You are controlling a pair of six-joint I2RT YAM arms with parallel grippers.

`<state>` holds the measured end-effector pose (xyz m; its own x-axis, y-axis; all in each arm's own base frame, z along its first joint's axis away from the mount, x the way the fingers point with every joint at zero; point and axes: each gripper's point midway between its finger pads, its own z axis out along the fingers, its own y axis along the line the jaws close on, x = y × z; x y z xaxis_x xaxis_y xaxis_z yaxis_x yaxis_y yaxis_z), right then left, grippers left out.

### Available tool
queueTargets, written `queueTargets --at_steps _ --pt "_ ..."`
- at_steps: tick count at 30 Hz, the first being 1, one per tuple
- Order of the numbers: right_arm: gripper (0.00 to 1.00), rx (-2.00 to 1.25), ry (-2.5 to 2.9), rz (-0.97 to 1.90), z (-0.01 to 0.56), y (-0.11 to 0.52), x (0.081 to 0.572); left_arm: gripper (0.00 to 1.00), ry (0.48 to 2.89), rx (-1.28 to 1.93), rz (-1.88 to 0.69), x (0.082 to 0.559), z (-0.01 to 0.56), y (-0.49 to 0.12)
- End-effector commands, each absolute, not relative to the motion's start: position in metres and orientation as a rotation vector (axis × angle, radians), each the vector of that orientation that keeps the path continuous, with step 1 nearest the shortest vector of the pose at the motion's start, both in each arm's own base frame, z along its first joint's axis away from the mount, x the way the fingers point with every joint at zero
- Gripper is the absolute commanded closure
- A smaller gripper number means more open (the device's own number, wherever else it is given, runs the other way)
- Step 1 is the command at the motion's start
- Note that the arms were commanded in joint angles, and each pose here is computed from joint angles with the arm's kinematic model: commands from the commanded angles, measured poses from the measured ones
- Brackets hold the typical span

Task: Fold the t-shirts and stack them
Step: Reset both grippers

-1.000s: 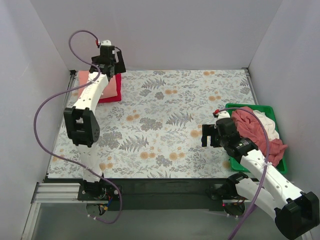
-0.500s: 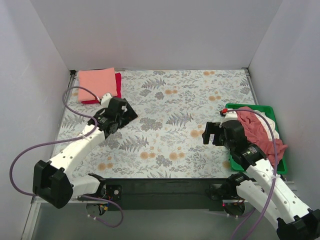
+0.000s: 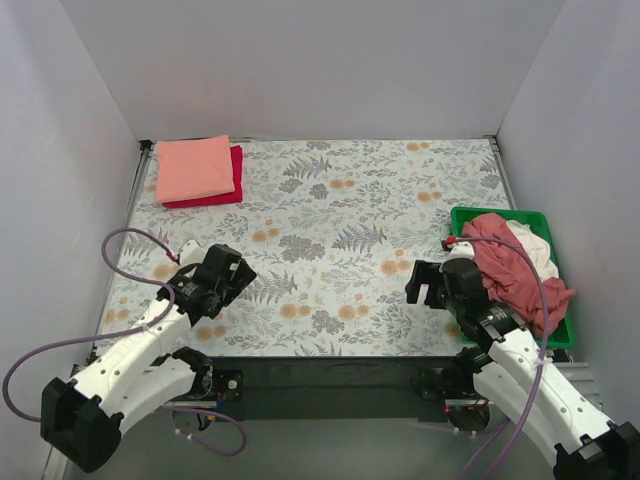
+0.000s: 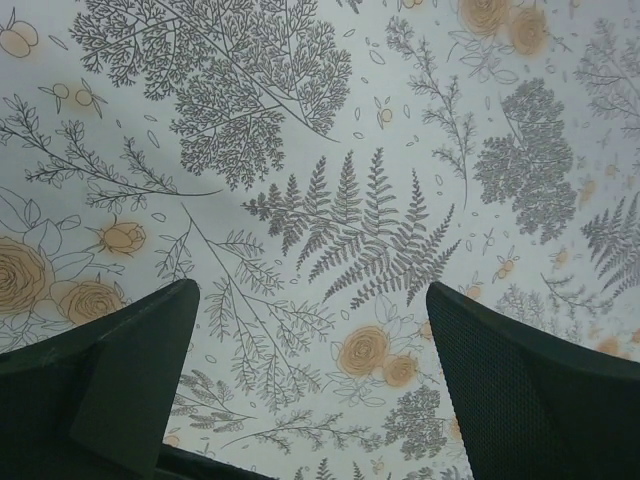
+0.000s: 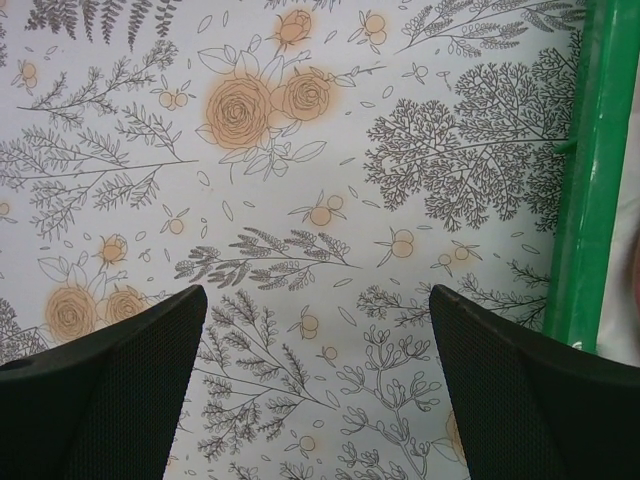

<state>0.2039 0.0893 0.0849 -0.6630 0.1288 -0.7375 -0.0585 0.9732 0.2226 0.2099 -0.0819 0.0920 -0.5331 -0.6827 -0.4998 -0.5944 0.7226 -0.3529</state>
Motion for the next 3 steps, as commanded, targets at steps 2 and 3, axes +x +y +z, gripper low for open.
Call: queueTargets --at_steps 2,3 --pt "0.02 0.106 2.174 0.335 0.1024 0.0921 0.215 0.03 2.179 -0.999 -0.244 0.2202 0.12 -0.0792" --pt "0.01 0.113 2.172 0.335 0.1028 0.0916 0.2151 0.02 2.177 -1.0 -0.252 0.2201 0.1206 -0.0798"
